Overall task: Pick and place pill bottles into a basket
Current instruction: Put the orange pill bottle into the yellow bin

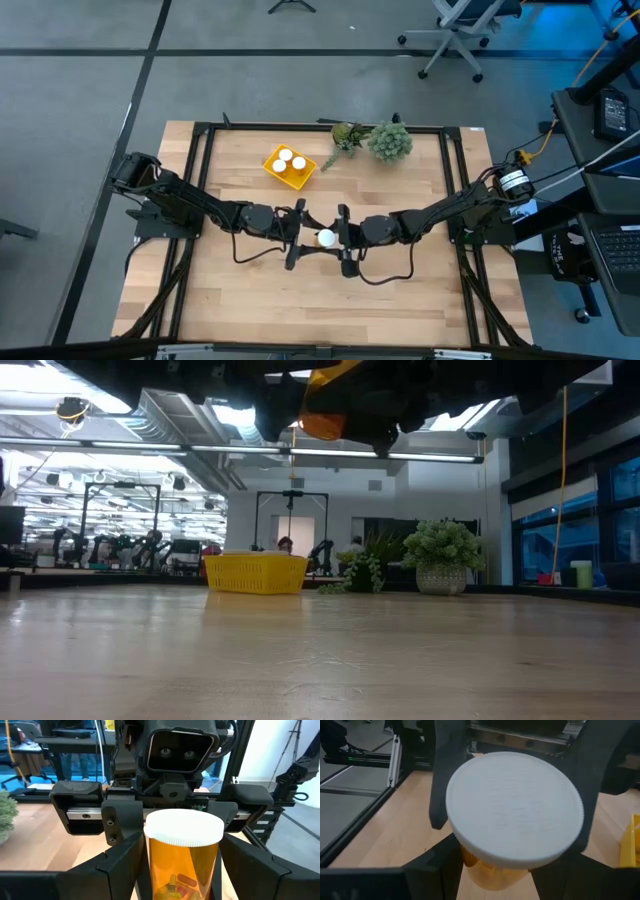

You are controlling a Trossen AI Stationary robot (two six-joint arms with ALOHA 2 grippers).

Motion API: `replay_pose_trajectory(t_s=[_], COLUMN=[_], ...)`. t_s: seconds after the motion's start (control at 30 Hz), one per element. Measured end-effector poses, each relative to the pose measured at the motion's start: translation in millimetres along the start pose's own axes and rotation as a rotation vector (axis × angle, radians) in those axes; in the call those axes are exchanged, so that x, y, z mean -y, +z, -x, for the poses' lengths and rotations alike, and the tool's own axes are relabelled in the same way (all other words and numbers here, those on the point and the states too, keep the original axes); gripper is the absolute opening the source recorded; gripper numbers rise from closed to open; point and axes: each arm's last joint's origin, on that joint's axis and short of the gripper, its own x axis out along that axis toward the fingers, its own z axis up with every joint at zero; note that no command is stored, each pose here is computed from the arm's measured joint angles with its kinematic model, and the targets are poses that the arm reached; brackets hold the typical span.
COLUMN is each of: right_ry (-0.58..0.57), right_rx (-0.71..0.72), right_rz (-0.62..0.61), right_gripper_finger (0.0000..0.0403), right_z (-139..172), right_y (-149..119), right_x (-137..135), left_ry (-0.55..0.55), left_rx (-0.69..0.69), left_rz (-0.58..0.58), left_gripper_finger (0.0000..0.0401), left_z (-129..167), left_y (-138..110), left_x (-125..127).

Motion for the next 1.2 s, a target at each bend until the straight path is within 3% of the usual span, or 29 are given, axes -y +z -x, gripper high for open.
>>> replay_pose_trajectory(t_s=[0.17, 0.53, 1.2], right_ry=[-0.002, 0.003, 0.003], right_rx=[0.002, 0.006, 0.007], right_rz=[0.0, 0.0, 0.001], right_gripper_finger=[0.019, 0.019, 0.019], right_z=[0.0, 0.0, 0.5], right_y=[0.2, 0.7, 2.7], right_x=[0.3, 0.0, 0.1], left_ry=[0.022, 0.012, 0.003], left_rx=[-0.001, -0.003, 0.005], left_rz=[-0.018, -0.035, -0.069], left_gripper_finger=[0.0247, 0.0176, 0.0177], left_z=[-0.1, -0.3, 3.7], left_y=[-0.3, -0.6, 4.9], left_x=[-0.7, -0.5, -0.8])
